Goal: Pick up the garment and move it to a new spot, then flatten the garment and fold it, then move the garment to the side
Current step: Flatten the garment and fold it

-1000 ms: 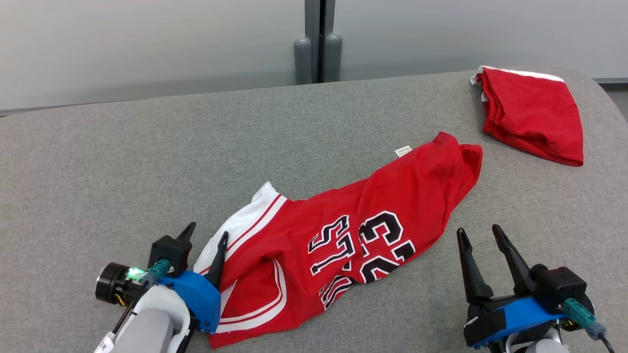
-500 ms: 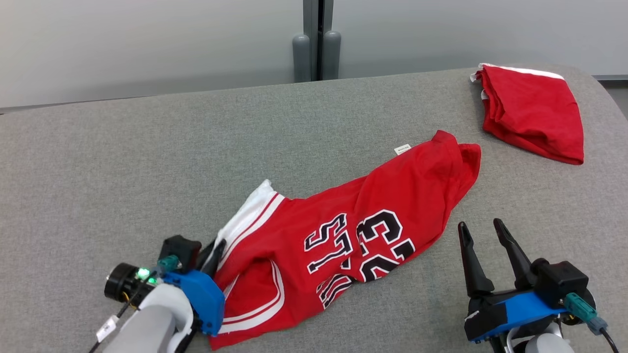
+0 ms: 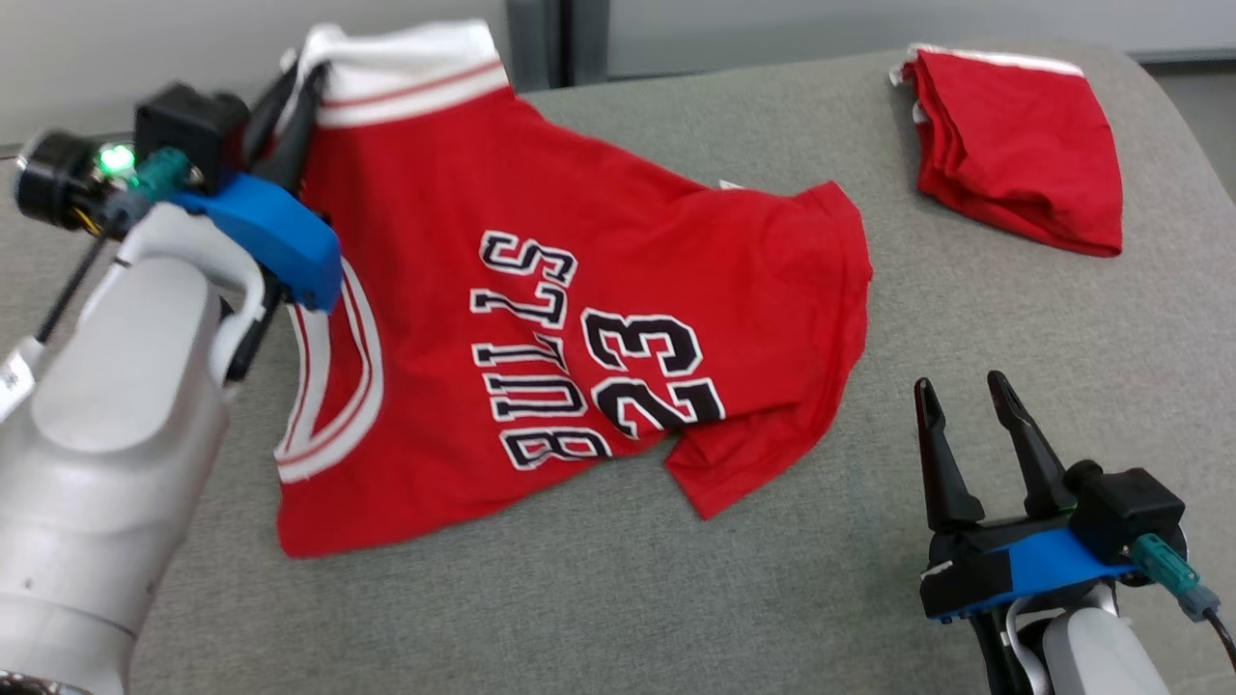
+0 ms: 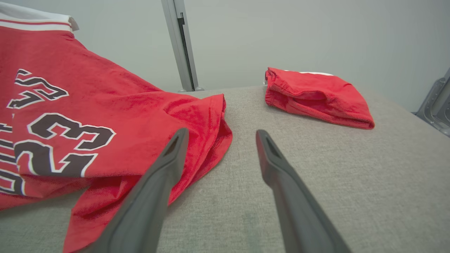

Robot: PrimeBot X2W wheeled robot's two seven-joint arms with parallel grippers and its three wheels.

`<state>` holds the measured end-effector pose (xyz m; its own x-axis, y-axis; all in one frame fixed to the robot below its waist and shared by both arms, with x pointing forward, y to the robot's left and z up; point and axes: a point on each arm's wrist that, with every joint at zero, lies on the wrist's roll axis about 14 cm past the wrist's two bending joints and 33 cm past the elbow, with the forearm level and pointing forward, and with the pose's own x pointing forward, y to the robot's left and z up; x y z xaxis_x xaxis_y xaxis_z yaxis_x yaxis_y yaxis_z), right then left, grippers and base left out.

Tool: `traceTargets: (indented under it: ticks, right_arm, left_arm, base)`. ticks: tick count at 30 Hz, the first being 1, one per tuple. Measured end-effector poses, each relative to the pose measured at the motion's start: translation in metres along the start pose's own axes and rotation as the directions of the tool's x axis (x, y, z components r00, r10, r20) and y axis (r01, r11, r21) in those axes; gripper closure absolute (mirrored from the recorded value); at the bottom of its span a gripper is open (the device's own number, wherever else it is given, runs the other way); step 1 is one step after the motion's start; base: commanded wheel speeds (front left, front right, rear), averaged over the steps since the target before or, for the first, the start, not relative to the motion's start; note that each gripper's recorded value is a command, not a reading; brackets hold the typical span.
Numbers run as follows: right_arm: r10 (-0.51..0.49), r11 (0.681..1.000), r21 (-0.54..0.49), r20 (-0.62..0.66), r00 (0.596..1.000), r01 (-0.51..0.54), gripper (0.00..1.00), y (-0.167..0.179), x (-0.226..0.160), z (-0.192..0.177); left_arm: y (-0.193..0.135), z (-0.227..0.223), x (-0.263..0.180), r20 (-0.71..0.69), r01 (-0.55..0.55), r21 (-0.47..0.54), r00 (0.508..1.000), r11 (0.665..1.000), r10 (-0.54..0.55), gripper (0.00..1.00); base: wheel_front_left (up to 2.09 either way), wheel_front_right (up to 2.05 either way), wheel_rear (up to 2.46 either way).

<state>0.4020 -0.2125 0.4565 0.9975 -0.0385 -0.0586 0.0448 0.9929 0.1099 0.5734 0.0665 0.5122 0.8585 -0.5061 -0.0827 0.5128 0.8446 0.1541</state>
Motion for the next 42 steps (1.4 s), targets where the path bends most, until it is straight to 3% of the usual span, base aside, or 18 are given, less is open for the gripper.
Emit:
traceTargets:
  ticks: [4, 10, 12, 17, 22, 29, 37, 42]
  right_arm:
    - [-0.039, 0.999, -0.005, -0.013, 0.999, 0.039, 0.0, -0.014, 0.002, -0.004]
    - [-0.086, 0.996, -0.002, -0.048, 0.995, 0.086, 0.0, -0.03, 0.005, -0.017]
    - [-0.091, 0.996, -0.002, -0.058, 0.994, 0.091, 0.0, -0.031, 0.006, -0.02]
    - [-0.09, 0.996, 0.001, -0.052, 0.995, 0.09, 0.0, -0.031, 0.009, -0.019]
    - [-0.068, 0.998, 0.015, -0.027, 0.997, 0.068, 0.0, -0.023, 0.011, -0.011]
    - [-0.009, 0.999, 0.041, -0.001, 1.0, 0.009, 0.0, -0.001, 0.01, -0.003]
    - [0.044, 0.998, 0.052, 0.003, 0.999, -0.044, 0.0, 0.018, 0.004, -0.001]
    - [0.062, 0.997, 0.052, 0.001, 0.998, -0.062, 0.0, 0.024, 0.004, -0.002]
  left_arm:
    - [0.006, 0.01, 0.035, 0.019, 0.022, 0.049, 1.0, 0.999, -0.023, 1.0]
    - [0.015, -0.017, 0.067, -0.031, 0.028, 0.063, 0.999, 0.998, -0.026, 1.0]
    - [0.018, -0.034, 0.069, -0.064, 0.023, 0.063, 0.998, 0.998, -0.019, 0.0]
    - [0.022, -0.042, 0.067, -0.068, 0.007, 0.054, 0.998, 0.999, -0.004, 0.0]
    - [0.029, -0.013, 0.052, 0.017, -0.033, 0.013, 0.999, 0.999, 0.033, 0.0]
    - [0.024, -0.001, -0.008, 0.109, -0.096, -0.069, 0.989, 0.993, 0.103, 0.0]
    - [-0.006, -0.055, -0.09, -0.013, -0.139, -0.148, 0.99, 0.979, 0.138, 0.0]
    - [-0.013, -0.084, -0.115, -0.102, -0.132, -0.144, 0.988, 0.981, 0.118, 0.0]
  base:
    - [0.0, 0.0, 0.0]
    - [0.0, 0.0, 0.0]
    - [0.0, 0.0, 0.0]
    - [0.0, 0.0, 0.0]
    - [0.0, 0.0, 0.0]
    - [0.0, 0.0, 0.0]
    - [0.0, 0.0, 0.0]
    - [0.0, 0.0, 0.0]
